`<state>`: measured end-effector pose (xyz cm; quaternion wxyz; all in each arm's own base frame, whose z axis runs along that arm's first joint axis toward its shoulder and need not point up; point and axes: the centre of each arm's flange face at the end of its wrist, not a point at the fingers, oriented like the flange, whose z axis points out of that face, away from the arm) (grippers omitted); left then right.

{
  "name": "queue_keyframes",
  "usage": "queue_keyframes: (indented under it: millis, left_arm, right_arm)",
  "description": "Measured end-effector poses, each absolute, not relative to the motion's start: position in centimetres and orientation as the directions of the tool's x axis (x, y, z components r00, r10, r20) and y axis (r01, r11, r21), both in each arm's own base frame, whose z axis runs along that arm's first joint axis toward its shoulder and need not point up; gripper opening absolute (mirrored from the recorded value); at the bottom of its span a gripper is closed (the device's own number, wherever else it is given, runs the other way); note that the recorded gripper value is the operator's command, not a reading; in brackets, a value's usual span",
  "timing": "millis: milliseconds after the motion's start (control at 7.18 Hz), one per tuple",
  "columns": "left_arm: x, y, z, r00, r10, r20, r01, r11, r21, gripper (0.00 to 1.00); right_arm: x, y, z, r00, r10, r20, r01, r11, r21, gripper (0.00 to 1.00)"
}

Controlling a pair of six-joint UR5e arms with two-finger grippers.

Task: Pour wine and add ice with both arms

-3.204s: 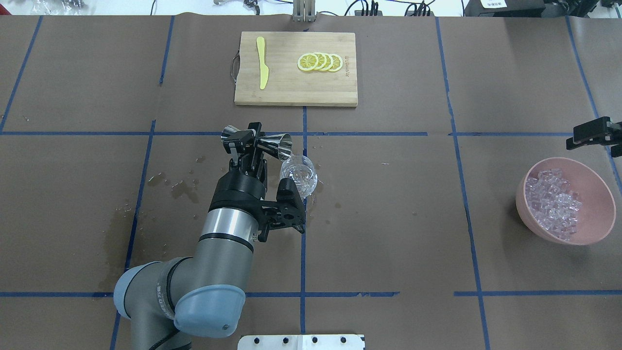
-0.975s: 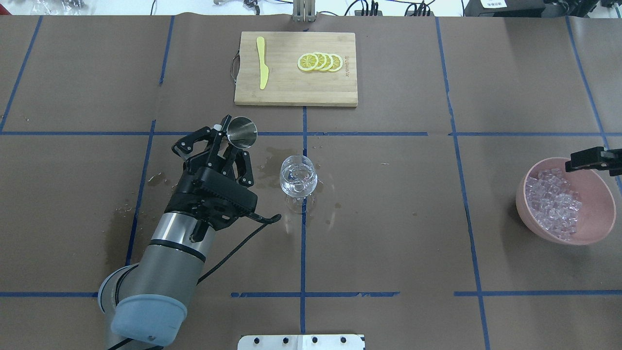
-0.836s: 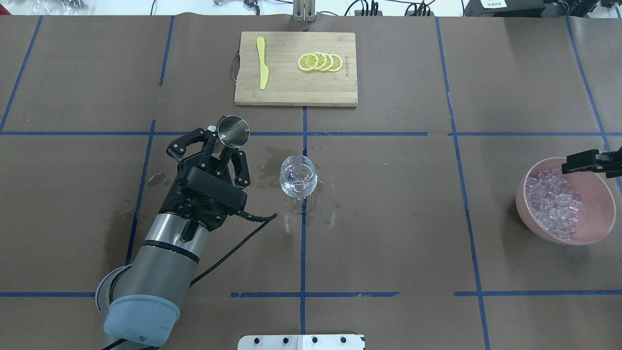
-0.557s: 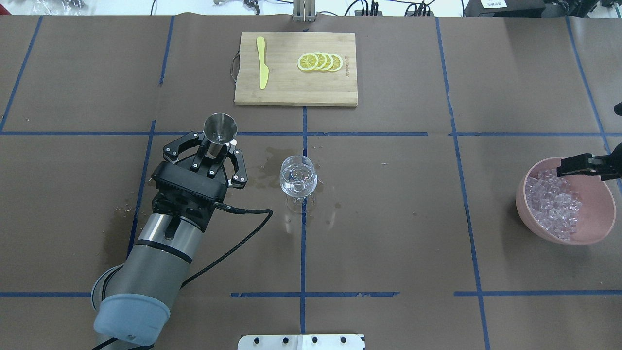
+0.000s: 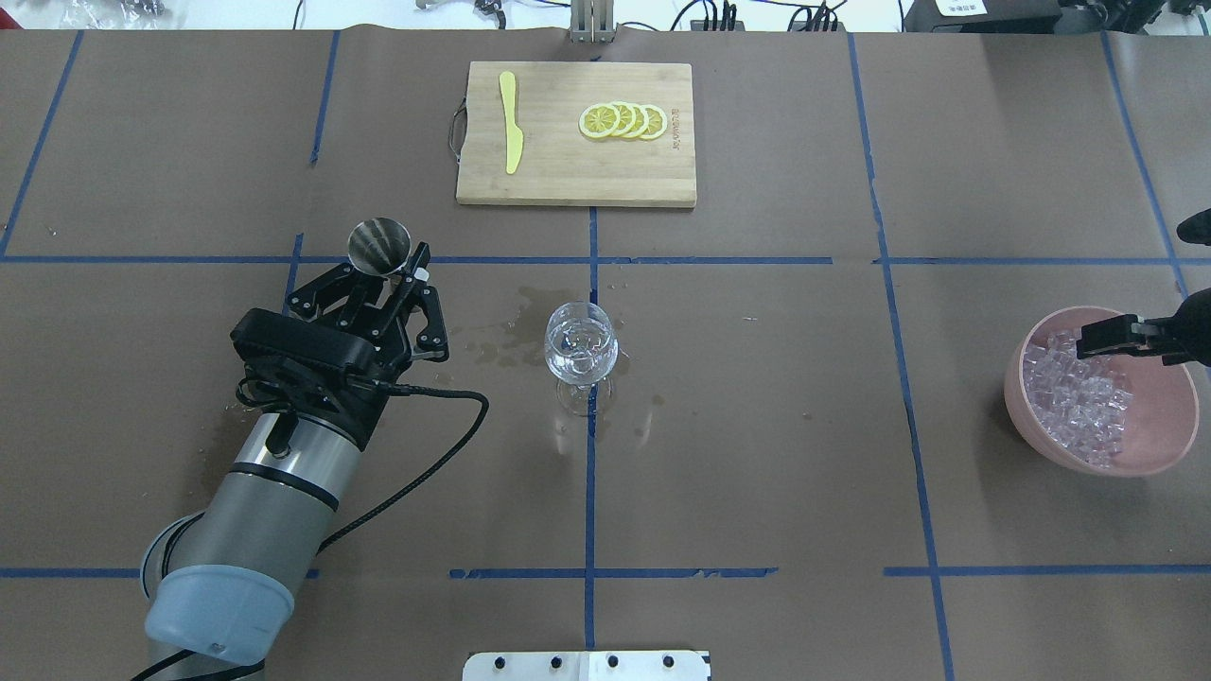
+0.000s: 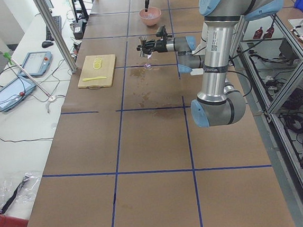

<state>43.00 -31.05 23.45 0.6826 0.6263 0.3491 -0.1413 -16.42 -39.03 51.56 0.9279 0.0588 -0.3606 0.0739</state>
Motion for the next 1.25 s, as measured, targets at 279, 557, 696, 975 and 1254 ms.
queue_keyframes:
  millis: [279, 557, 696, 975, 1254]
  left_arm:
    - [42.6, -31.3, 25.2, 0.672, 0.227, -0.705, 0.673, 0.211, 0.709, 0.0]
    - [42.2, -31.5, 26.8, 0.673, 0.223, -0.705, 0.667, 0.23, 0.709, 0.0]
    - [42.0, -31.5, 27.6, 0.663, 0.222, -0.715, 0.671, 0.246, 0.699, 0.0]
    - [40.7, -31.8, 29.9, 0.662, 0.211, -0.719, 0.666, 0.273, 0.694, 0.0]
    - [39.5, -31.8, 31.4, 0.677, 0.206, -0.707, 0.651, 0.281, 0.705, 0.0]
  right_arm:
    - [-17.0, -38.7, 52.1, 0.736, 0.097, 0.67, -0.171, 0.984, 0.046, 1.0]
    - [-17.7, -38.1, 53.2, 0.752, 0.102, 0.652, -0.163, 0.986, 0.034, 1.0]
    - [-18.1, -38.0, 53.7, 0.76, 0.102, 0.642, -0.159, 0.987, 0.031, 0.99]
    - [-18.6, -38.1, 54.5, 0.768, 0.104, 0.632, -0.155, 0.988, 0.026, 0.88]
    - [-18.9, -38.2, 54.6, 0.769, 0.103, 0.631, -0.153, 0.988, 0.026, 0.8]
